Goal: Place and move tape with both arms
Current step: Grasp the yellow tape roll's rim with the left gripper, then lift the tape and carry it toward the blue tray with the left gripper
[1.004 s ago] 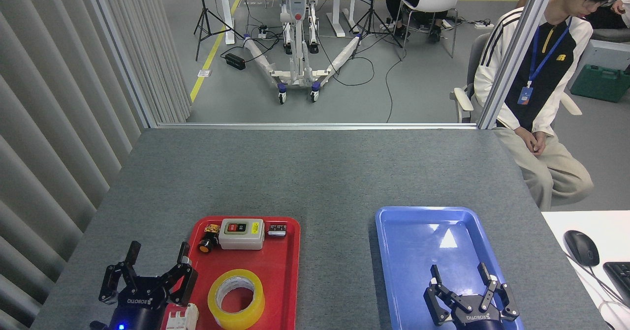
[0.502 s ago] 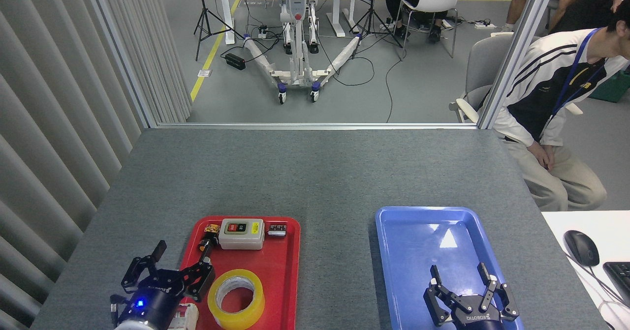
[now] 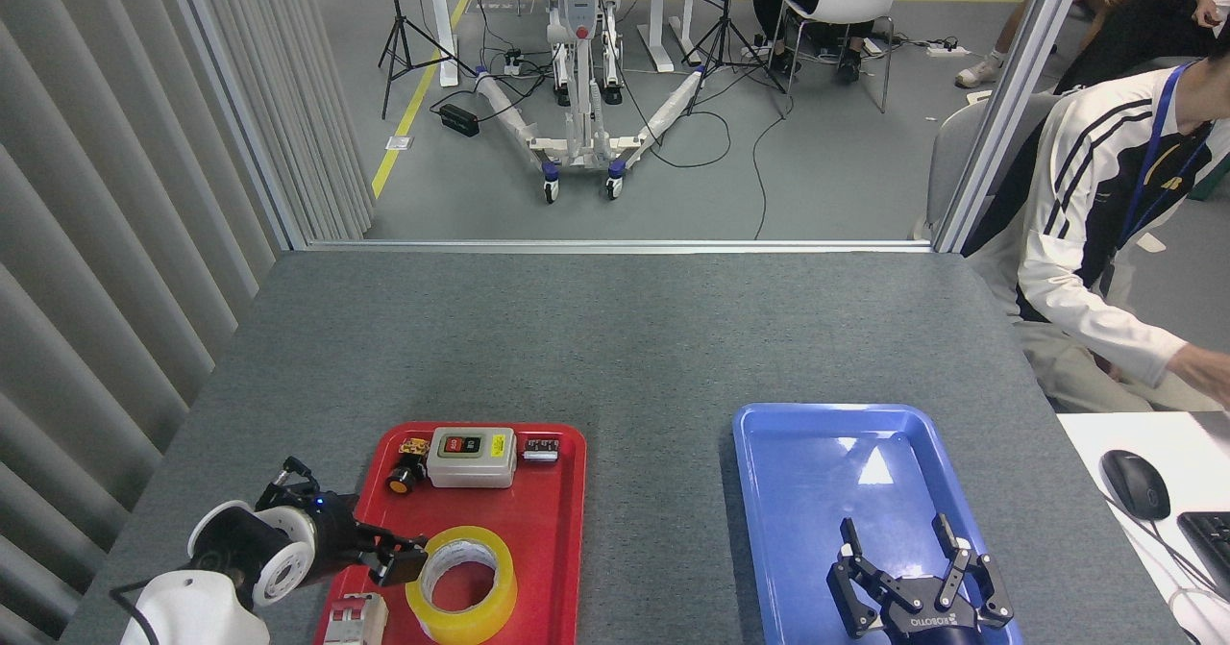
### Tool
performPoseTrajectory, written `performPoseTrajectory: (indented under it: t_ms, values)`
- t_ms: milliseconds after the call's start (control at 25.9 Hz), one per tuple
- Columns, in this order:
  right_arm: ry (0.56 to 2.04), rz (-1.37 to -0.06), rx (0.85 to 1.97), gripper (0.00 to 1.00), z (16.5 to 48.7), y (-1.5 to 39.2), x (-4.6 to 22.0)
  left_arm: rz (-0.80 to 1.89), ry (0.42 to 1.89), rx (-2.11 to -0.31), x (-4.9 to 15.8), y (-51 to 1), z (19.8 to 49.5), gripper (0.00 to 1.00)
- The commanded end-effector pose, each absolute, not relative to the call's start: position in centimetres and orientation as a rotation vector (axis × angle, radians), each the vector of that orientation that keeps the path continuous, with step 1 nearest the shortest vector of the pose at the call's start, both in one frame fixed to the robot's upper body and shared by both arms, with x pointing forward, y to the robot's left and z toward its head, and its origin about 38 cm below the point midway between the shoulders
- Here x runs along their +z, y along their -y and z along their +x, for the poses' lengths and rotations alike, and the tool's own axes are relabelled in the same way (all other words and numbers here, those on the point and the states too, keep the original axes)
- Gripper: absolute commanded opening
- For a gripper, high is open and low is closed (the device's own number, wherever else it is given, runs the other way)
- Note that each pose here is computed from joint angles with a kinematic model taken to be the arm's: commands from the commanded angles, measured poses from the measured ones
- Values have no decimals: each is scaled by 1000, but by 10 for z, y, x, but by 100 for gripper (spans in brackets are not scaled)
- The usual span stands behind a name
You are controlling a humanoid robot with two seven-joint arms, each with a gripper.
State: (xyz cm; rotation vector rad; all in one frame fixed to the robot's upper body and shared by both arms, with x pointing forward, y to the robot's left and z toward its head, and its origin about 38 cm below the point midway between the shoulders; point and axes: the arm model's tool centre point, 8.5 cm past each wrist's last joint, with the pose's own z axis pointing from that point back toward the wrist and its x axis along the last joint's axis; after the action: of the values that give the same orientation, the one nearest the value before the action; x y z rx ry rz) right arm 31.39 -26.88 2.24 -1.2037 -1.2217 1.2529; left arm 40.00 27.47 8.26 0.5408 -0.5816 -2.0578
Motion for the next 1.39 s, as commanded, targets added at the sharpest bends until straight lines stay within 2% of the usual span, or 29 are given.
performPoseTrajectory:
  t_ms: [0, 155, 232, 386, 695, 773, 850, 966, 1043, 1082, 1159, 1197, 1275, 1352]
  values:
    - [1221, -1204, 1254, 100, 314, 269, 22, 524, 587, -2179, 87, -268, 408, 100]
    - [1219, -1209, 1261, 100, 314, 268, 22, 425, 550, -2279, 68, -263, 417, 99]
    - [1218, -1211, 1264, 100, 314, 268, 22, 400, 557, -2329, 66, -261, 418, 99]
    - [1217, -1209, 1264, 100, 313, 268, 22, 396, 567, -2324, 69, -258, 425, 99]
    - [1212, -1214, 1273, 100, 313, 267, 21, 295, 542, -2301, 48, -259, 426, 98]
    - [1213, -1210, 1269, 100, 312, 266, 20, 289, 536, -2302, 47, -259, 426, 84]
    - [1214, -1212, 1270, 100, 313, 266, 21, 275, 524, -2301, 44, -260, 424, 75]
    - [1213, -1213, 1271, 100, 313, 265, 21, 242, 504, -2303, 36, -260, 421, 36]
    - [1212, -1213, 1273, 100, 312, 265, 20, 218, 488, -2315, 29, -258, 419, 16]
    - [1212, -1213, 1273, 100, 312, 265, 20, 215, 486, -2317, 28, -257, 419, 1]
    - [1213, -1214, 1273, 100, 313, 265, 21, 222, 497, -2312, 31, -257, 421, 0]
    - [1212, -1213, 1273, 100, 312, 265, 20, 238, 522, -2305, 38, -257, 426, 0]
    - [1209, -1216, 1275, 100, 312, 266, 20, 253, 626, -2263, 58, -257, 439, 0]
    - [1210, -1215, 1274, 100, 312, 266, 20, 222, 769, -2175, 69, -261, 442, 0]
